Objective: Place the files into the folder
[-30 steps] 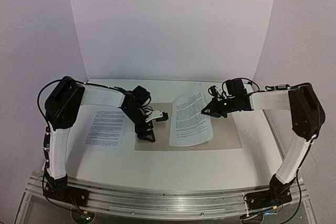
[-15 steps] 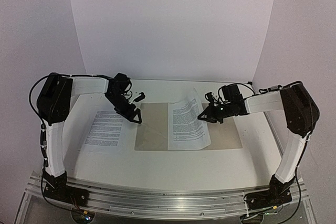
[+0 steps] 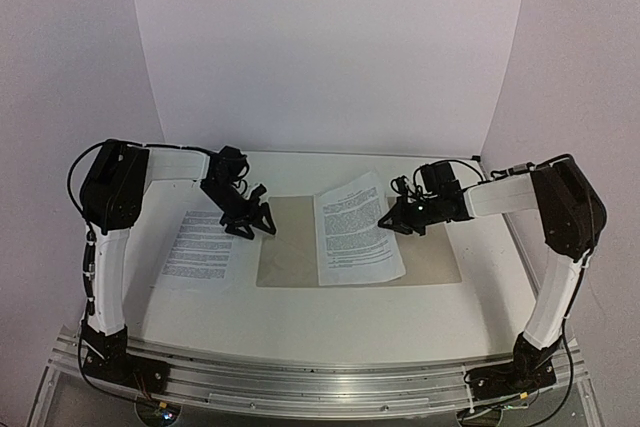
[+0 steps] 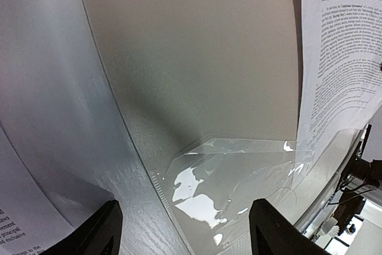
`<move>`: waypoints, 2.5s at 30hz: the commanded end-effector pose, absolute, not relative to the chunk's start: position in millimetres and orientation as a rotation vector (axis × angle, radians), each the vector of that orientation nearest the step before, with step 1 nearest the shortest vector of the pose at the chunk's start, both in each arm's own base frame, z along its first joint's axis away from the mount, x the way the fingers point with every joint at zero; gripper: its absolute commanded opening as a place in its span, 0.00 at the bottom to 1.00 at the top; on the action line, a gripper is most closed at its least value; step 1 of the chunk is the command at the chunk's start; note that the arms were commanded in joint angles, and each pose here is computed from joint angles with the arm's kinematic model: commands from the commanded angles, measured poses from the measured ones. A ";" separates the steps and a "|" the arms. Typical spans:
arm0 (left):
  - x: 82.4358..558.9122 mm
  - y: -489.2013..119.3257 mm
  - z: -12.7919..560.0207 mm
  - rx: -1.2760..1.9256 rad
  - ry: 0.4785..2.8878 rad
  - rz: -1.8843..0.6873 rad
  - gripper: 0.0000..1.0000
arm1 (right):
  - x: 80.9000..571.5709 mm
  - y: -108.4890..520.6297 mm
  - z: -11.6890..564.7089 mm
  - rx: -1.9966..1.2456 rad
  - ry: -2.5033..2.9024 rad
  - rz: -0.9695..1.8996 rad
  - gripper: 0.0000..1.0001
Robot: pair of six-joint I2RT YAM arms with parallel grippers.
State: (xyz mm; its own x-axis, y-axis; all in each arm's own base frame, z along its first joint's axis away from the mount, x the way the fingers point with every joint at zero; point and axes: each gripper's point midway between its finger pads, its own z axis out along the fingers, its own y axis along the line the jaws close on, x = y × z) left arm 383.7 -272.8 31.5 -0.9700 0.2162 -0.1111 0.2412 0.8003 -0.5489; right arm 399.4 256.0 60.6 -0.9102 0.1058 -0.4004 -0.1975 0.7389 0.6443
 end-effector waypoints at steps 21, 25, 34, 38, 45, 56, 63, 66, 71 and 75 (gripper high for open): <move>366.9 -276.4 4.5 0.294 3.034 -0.965 0.70 | 426.3 316.1 56.2 -0.051 2.426 1.119 0.00; 364.6 -277.3 4.2 0.289 3.038 -0.981 0.69 | 424.3 332.4 58.2 -0.081 2.408 1.155 0.00; 362.3 -277.5 2.2 0.281 3.042 -0.996 0.69 | 424.0 343.9 48.9 -0.032 2.401 1.187 0.00; 362.3 -277.8 2.6 0.280 3.041 -0.998 0.69 | 427.5 347.4 48.4 -0.034 2.390 1.197 0.00; 361.6 -278.4 1.7 0.276 3.042 -1.005 0.69 | 417.5 370.4 41.1 -0.082 2.404 1.261 0.00; 362.4 -278.4 1.9 0.286 3.037 -1.006 0.69 | 405.0 380.1 56.9 -0.236 2.366 1.366 0.00; 362.6 -279.0 1.3 0.285 3.035 -1.011 0.69 | 405.8 377.8 42.4 -0.194 2.409 1.380 0.00; 361.5 -279.5 0.0 0.279 3.039 -1.016 0.69 | 403.7 382.4 38.3 -0.177 2.421 1.376 0.00; 358.7 -279.7 -0.2 0.270 3.045 -1.032 0.69 | 403.7 377.8 31.5 -0.081 2.449 1.358 0.00; 356.8 -280.1 -0.5 0.260 3.048 -1.042 0.69 | 404.0 375.9 29.8 -0.009 2.455 1.364 0.00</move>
